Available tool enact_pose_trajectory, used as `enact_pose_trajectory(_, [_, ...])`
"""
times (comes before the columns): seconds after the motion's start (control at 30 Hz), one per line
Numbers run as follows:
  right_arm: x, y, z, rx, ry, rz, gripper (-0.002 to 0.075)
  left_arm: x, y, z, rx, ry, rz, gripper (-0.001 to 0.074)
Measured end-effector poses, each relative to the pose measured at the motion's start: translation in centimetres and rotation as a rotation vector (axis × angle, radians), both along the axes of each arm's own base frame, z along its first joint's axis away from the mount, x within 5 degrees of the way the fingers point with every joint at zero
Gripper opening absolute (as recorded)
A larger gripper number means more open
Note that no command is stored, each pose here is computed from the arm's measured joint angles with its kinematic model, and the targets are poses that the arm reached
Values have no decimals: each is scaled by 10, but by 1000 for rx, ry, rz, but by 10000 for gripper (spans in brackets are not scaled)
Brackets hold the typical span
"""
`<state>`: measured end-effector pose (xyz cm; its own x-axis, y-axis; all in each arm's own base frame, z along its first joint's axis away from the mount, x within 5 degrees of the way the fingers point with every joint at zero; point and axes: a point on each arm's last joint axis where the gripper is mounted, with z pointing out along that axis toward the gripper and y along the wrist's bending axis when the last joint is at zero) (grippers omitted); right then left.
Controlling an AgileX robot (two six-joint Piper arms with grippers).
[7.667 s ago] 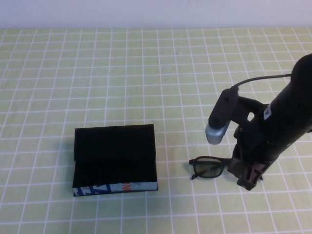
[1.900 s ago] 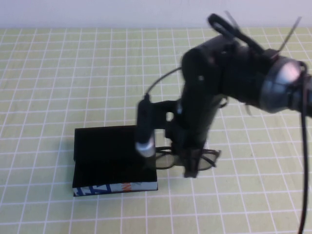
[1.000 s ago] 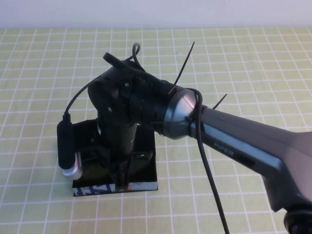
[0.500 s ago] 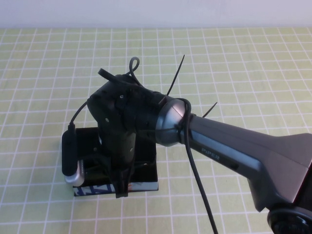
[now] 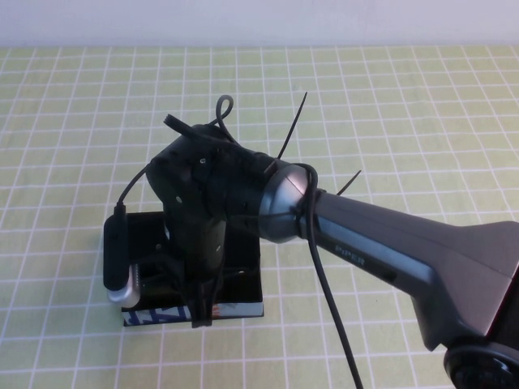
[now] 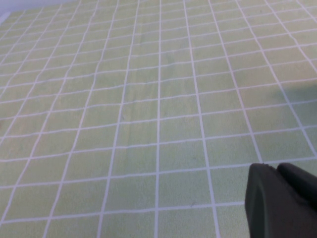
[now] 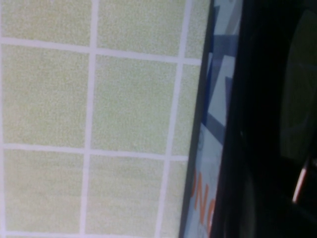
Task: Return glasses to glasses case
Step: Place the glasses in the glasses case
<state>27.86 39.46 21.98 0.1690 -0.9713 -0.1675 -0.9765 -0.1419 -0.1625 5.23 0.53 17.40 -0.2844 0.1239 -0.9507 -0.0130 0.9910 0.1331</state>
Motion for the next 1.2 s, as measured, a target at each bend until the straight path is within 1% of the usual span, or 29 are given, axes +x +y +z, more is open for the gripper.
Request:
enact_pose_trajectory(0.27, [3, -2, 0, 0, 0, -8, 172, 0, 0, 0, 0, 0, 0, 0])
enact_pose_trajectory(0.53, [4, -9, 21, 14, -53, -15, 196, 0, 0, 0, 0, 0, 0, 0])
enact_pose_trajectory(0.67, [2, -14, 39, 36, -79, -69, 196, 0, 0, 0, 0, 0, 0, 0])
enact_pose_trajectory(0.73, [2, -18, 48, 45, -102, -114, 189, 0, 0, 0, 0, 0, 0, 0])
enact_pose_trajectory(0.8, [3, -22, 58, 56, -130, -179, 163, 0, 0, 0, 0, 0, 0, 0])
enact_pose_trajectory(0.93, [5, -29, 71, 65, -175, -242, 53, 0, 0, 0, 0, 0, 0, 0])
enact_pose_trajectory(1.0, [7, -33, 77, 74, -186, -265, 13, 0, 0, 0, 0, 0, 0, 0])
enact_pose_trajectory(1.13, [15, -49, 93, 128, -167, -356, -11, 0, 0, 0, 0, 0, 0, 0])
enact_pose_trajectory(1.2, [22, -62, 104, 177, -133, -419, -14, 0, 0, 0, 0, 0, 0, 0])
